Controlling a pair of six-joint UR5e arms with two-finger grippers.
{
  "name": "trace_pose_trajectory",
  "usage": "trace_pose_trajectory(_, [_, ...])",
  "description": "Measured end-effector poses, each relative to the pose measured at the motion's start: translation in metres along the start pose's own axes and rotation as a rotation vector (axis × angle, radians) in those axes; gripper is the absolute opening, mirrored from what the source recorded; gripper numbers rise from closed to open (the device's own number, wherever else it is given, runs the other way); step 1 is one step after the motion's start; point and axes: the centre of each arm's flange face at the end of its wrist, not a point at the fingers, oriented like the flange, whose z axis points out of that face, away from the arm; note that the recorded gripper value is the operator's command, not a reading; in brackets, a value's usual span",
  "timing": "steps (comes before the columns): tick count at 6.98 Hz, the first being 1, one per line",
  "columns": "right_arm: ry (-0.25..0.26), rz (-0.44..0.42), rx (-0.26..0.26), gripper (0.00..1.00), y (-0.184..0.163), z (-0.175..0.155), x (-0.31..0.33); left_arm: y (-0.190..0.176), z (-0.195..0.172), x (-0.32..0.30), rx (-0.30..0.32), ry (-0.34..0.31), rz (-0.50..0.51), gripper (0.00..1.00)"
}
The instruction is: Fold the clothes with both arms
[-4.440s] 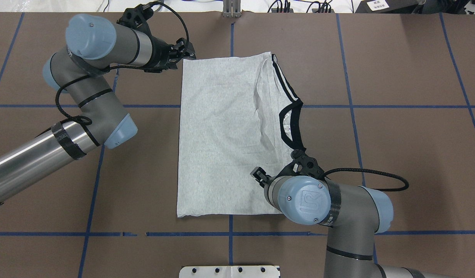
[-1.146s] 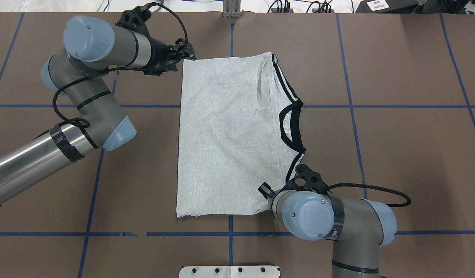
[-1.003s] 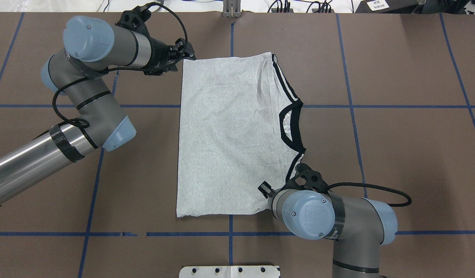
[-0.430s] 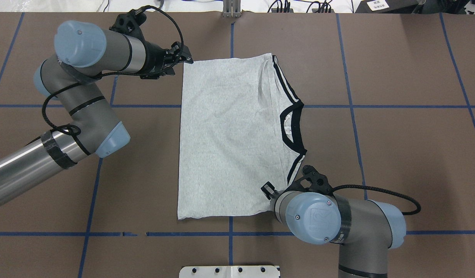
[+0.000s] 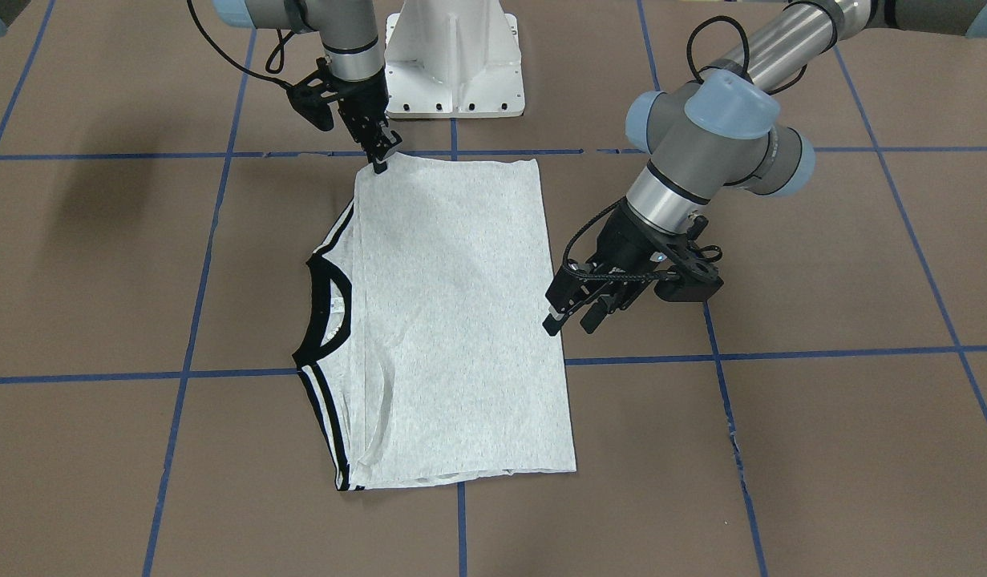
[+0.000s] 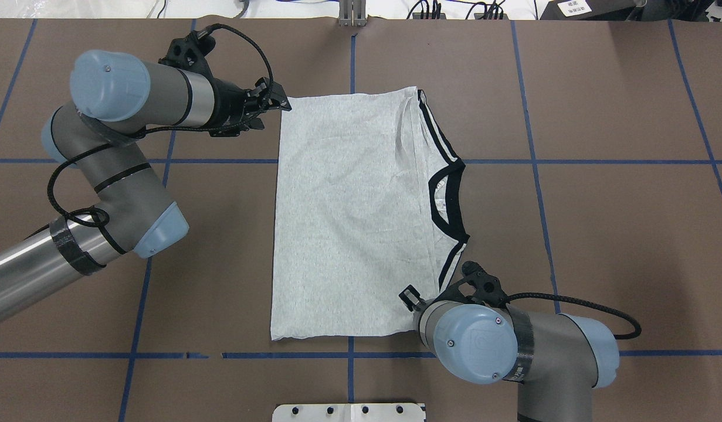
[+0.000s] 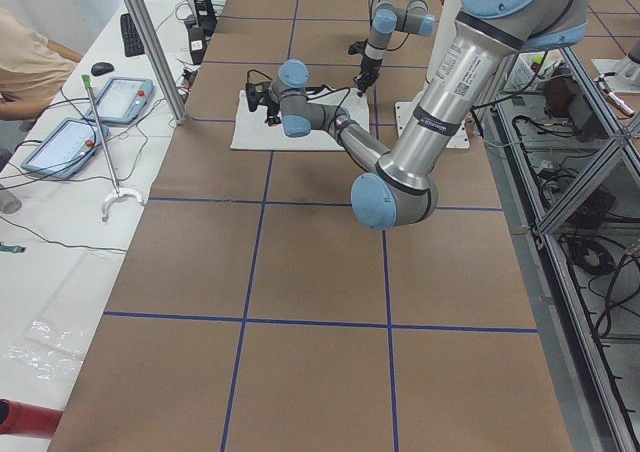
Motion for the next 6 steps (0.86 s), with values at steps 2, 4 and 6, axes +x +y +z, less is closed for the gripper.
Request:
trace_pose_trajectory(2, [0.004, -0.004, 0.017, 1.00, -0.006, 0.005, 0.000, 0.003, 0.001, 0.000, -0.004, -0.001, -0.004, 0.72])
trace_pose_trajectory(4, [0.009, -0.009, 0.041, 1.00, -0.009, 0.014, 0.002, 0.004, 0.002, -0.001, -0.005, -0.002, -0.004, 0.73])
trace_pose_trajectory(6, [0.019, -0.014, 0.055, 1.00, -0.008, 0.024, 0.004, 0.004, 0.002, -0.001, -0.005, -0.002, -0.004, 0.73])
